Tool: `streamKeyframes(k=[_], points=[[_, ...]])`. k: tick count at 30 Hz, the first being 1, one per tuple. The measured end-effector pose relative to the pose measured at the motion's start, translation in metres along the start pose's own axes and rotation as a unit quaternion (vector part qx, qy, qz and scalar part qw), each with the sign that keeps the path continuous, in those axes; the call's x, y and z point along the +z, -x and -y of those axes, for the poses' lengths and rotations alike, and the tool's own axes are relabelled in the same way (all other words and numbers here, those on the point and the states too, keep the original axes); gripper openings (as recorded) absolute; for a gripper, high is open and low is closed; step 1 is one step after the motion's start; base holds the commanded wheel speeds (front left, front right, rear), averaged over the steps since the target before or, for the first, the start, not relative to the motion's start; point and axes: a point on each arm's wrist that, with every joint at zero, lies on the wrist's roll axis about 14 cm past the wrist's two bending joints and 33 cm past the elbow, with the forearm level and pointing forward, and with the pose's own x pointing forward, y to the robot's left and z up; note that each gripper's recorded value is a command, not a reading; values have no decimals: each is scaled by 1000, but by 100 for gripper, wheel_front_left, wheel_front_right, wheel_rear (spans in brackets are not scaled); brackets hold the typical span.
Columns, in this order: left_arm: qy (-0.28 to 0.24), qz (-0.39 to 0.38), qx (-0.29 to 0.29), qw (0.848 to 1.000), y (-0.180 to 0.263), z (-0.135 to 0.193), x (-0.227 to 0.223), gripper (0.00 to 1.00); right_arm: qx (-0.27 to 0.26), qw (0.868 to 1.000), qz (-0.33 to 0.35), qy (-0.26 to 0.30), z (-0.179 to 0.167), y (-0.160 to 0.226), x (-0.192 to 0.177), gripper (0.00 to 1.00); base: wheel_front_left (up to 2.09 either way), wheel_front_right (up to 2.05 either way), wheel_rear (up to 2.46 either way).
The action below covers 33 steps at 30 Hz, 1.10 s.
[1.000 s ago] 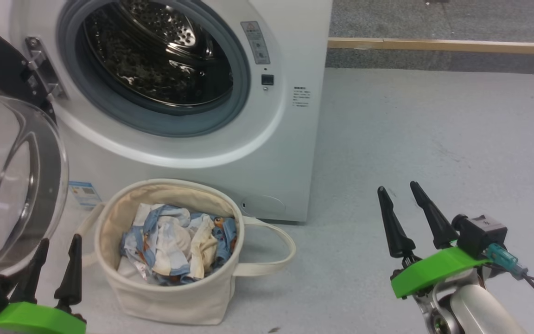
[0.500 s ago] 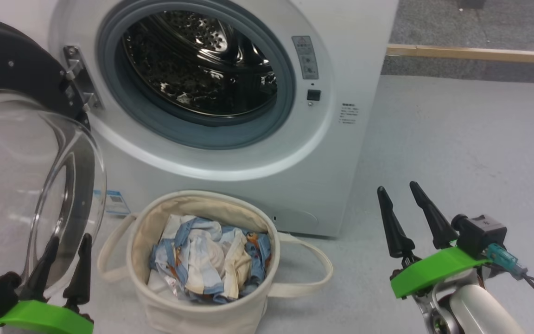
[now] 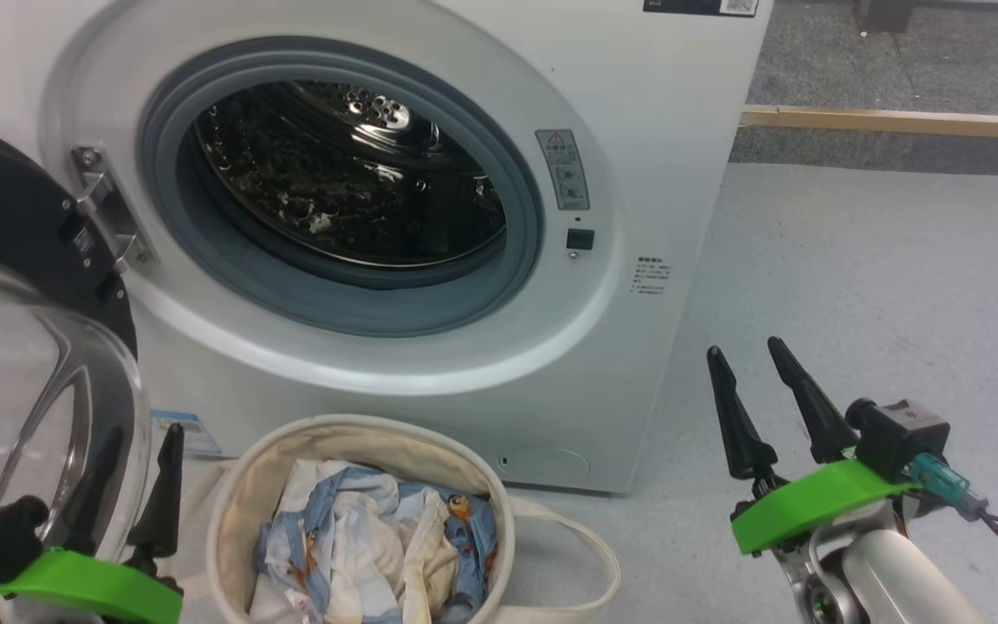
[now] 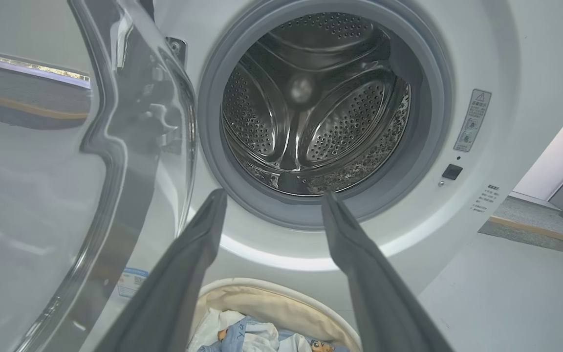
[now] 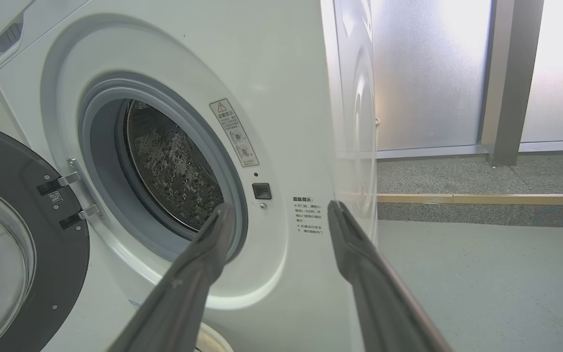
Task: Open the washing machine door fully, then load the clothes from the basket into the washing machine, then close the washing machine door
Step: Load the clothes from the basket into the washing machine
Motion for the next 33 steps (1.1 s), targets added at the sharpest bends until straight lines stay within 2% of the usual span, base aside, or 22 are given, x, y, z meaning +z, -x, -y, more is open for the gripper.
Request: streamKeyframes(k=[23,33], points=[[1,11,-14,1000,-1,14,4,100,1,1000,-6,2,0,0,-3,100,8,-8,0],[-4,7,-22,1000,-4,21,0,100,-14,1000,-16,10,11,3,-10,100,0,0,0]])
